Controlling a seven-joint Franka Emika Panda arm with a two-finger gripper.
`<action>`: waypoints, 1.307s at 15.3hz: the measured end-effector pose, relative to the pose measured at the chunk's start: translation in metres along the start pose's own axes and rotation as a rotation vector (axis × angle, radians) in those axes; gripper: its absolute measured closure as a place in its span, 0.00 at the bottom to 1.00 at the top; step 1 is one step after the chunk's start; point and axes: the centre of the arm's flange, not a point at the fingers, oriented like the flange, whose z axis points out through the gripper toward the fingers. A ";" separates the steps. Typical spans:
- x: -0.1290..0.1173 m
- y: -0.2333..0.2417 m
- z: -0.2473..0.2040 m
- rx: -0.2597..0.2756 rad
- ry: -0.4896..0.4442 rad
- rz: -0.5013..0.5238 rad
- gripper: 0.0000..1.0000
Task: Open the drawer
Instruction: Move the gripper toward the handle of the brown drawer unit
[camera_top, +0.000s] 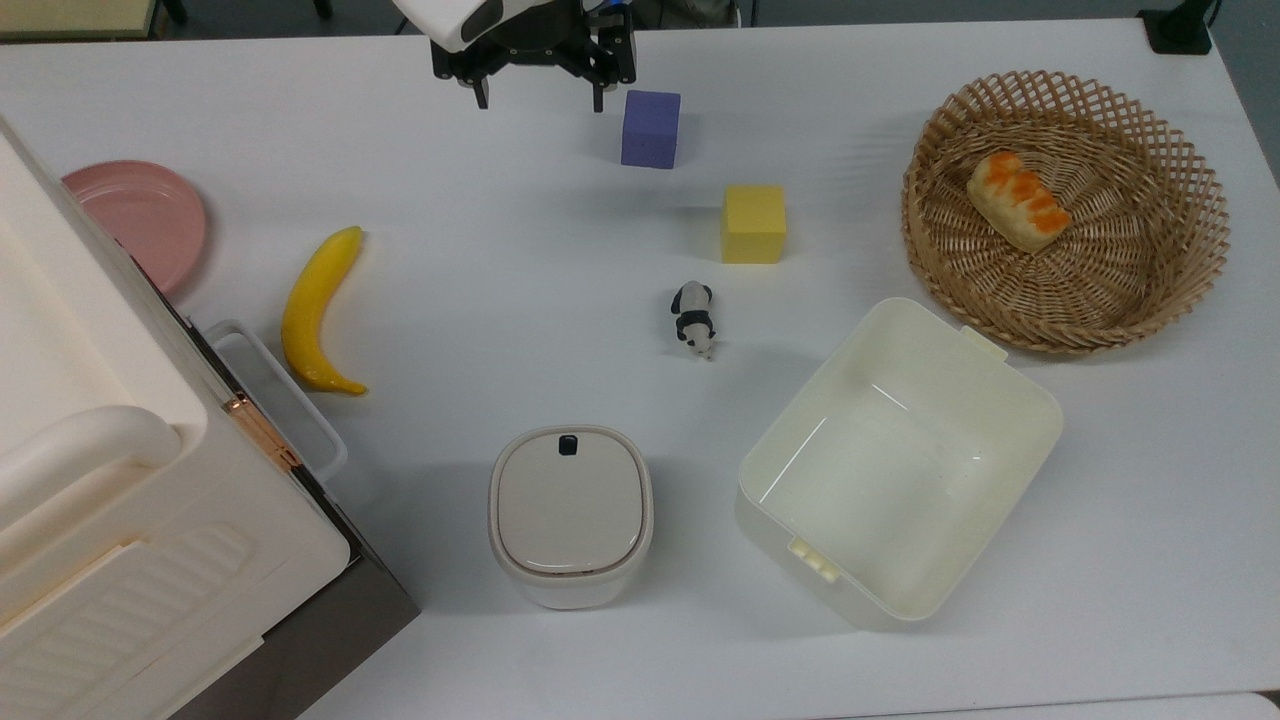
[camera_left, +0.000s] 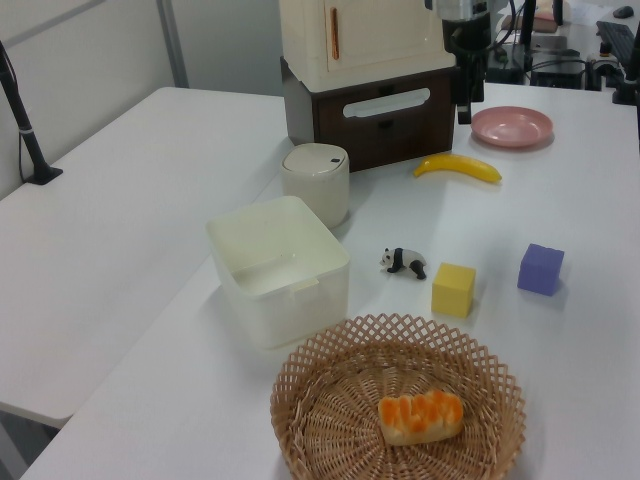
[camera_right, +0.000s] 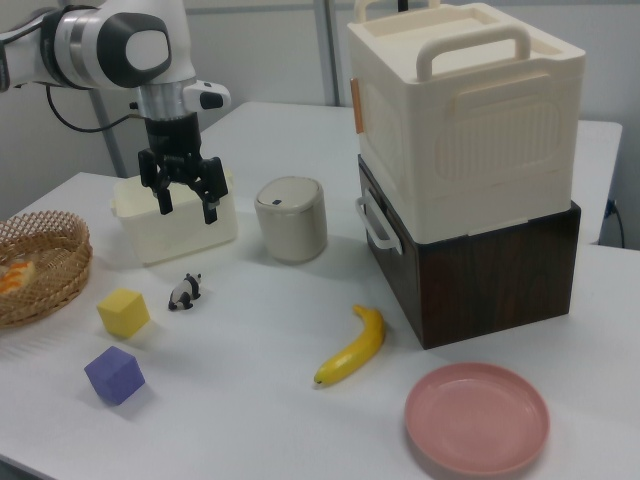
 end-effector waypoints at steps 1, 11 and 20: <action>0.000 0.000 0.000 0.000 0.000 0.000 0.00; 0.013 0.003 0.008 0.002 0.033 0.006 0.00; 0.043 0.057 0.016 -0.049 0.175 0.035 0.00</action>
